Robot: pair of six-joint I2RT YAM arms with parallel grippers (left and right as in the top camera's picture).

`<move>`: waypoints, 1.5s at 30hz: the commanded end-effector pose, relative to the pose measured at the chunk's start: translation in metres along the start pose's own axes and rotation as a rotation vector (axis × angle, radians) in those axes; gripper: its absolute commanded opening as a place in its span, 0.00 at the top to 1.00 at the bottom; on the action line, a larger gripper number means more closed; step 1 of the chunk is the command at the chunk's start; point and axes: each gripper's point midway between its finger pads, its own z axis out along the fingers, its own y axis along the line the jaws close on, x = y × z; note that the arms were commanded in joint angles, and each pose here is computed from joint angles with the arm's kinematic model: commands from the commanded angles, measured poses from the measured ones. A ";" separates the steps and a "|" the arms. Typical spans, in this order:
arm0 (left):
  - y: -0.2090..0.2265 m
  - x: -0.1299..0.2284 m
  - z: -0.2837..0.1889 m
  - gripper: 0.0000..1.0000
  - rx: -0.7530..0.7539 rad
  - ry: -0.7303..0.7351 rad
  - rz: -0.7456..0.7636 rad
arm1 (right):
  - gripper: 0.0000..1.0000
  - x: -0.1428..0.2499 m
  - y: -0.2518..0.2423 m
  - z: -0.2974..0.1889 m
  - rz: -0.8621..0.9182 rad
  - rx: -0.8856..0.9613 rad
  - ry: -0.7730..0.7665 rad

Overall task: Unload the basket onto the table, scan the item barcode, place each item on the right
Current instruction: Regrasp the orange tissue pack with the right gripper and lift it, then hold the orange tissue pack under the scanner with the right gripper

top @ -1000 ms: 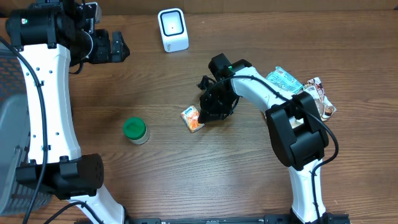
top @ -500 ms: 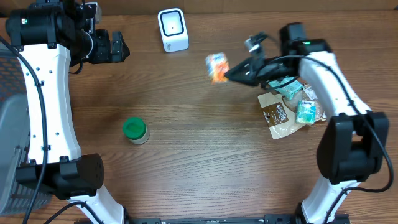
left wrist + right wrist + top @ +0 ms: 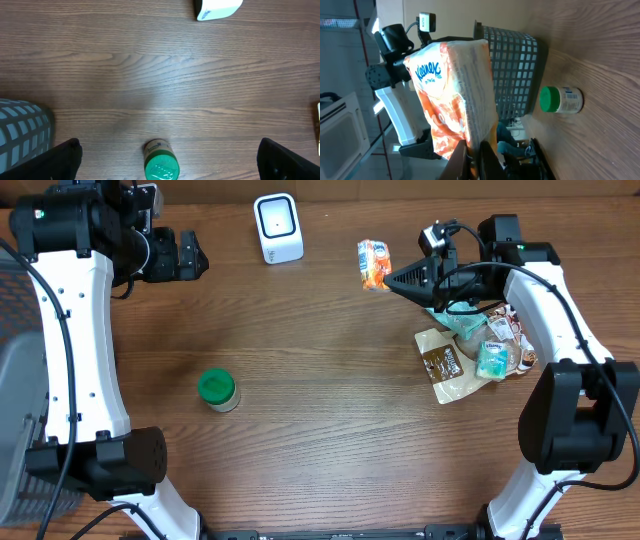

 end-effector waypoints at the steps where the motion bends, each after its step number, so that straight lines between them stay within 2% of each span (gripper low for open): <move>1: -0.002 -0.003 -0.012 0.00 -0.001 -0.035 0.033 | 0.96 0.003 0.022 -0.002 -0.044 -0.034 0.000; 4: -0.002 -0.003 -0.012 0.01 -0.001 -0.035 0.033 | 0.96 0.002 0.022 -0.002 -0.055 -0.031 0.000; 7: -0.002 -0.003 -0.012 0.00 -0.002 -0.035 0.032 | 0.96 0.002 0.008 0.004 -0.060 0.050 0.004; 14: -0.002 -0.003 -0.012 0.01 -0.001 -0.035 0.033 | 0.96 0.000 -0.062 0.027 0.006 0.499 -0.003; 19: -0.002 -0.003 -0.012 0.00 -0.002 -0.035 0.032 | 0.96 -0.036 -0.073 0.020 -0.067 0.885 -0.160; 26: -0.002 -0.003 -0.012 0.00 -0.001 -0.035 0.033 | 0.96 -0.098 -0.026 0.039 -0.381 1.231 -0.403; 32: -0.002 -0.003 -0.012 0.01 -0.001 -0.035 0.033 | 0.96 -0.151 -0.024 0.079 -0.755 1.434 -0.524; 40: -0.002 -0.003 -0.012 0.01 -0.001 -0.035 0.033 | 0.96 -0.192 -0.077 0.124 -1.231 1.755 -0.422; 45: -0.002 -0.003 -0.012 0.00 -0.001 -0.035 0.033 | 0.96 -0.206 -0.114 0.137 -1.407 1.831 -0.300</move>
